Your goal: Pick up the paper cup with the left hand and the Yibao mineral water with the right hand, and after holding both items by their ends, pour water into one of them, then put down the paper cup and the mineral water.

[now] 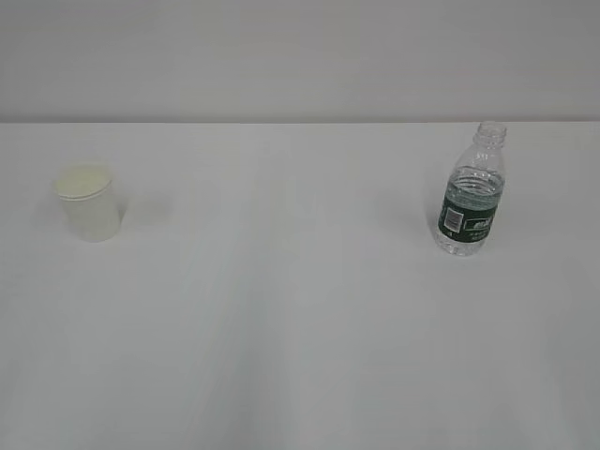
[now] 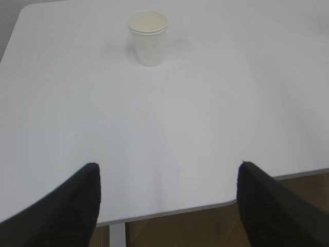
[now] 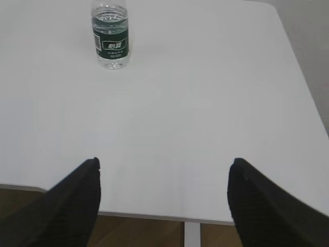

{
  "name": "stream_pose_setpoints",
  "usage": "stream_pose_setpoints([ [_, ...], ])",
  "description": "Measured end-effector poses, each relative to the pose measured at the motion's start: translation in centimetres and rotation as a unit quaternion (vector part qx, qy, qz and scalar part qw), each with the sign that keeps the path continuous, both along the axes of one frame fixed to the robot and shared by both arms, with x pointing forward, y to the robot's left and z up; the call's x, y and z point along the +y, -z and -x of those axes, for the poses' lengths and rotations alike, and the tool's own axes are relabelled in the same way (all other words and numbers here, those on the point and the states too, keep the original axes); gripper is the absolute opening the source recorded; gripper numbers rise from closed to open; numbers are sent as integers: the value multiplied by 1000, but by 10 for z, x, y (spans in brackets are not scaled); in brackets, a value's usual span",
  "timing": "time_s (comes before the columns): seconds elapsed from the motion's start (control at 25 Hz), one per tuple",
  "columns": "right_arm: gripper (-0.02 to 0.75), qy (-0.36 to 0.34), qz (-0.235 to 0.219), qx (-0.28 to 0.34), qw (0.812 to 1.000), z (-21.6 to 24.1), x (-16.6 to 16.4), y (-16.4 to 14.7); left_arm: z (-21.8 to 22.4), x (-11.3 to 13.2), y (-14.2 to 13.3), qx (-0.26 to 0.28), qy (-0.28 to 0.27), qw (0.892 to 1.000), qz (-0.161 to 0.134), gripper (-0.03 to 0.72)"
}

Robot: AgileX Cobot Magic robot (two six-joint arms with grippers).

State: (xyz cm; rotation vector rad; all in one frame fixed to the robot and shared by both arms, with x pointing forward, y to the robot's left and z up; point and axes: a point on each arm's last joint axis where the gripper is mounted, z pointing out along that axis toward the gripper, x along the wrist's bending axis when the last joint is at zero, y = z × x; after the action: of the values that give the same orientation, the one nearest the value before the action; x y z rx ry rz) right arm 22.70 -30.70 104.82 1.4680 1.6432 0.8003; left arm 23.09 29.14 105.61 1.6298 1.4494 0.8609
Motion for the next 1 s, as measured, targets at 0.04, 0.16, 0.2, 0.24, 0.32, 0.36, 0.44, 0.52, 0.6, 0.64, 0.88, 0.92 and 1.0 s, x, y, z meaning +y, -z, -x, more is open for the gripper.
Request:
stream_pose_setpoints([
  [0.04,584,2,2,0,1000,0,0,0,0,0,0,0,0,1000,0,593],
  [0.16,584,4,2,0,1000,0,-1,0,0,0,0,0,0,1000,0,593],
  [0.2,584,4,3,0,1000,0,-1,0,0,0,0,0,0,1000,0,593],
  [0.24,584,4,3,0,1000,0,-1,0,0,0,0,0,0,1000,0,593],
  [0.32,584,4,3,0,1000,0,-1,0,0,0,0,0,0,1000,0,593],
  [0.36,584,4,3,0,1000,0,-1,0,0,0,0,0,0,1000,0,593],
  [0.44,584,4,3,0,1000,0,-1,0,0,0,0,0,0,1000,0,593],
  [0.52,584,4,3,0,1000,0,-1,0,0,0,0,0,4,1000,0,593],
  [0.6,584,4,2,0,1000,0,-1,0,0,0,0,0,5,1000,0,593],
  [0.64,584,4,2,0,1000,0,-1,0,0,0,0,0,6,1000,0,593],
  [0.88,584,4,2,0,1000,0,-1,0,0,0,0,0,6,1000,0,593],
  [0.92,584,4,2,0,1000,0,-1,0,0,0,0,0,6,1000,0,593],
  [1.0,584,4,2,0,1000,0,-1,0,0,0,0,0,6,1000,0,593],
])
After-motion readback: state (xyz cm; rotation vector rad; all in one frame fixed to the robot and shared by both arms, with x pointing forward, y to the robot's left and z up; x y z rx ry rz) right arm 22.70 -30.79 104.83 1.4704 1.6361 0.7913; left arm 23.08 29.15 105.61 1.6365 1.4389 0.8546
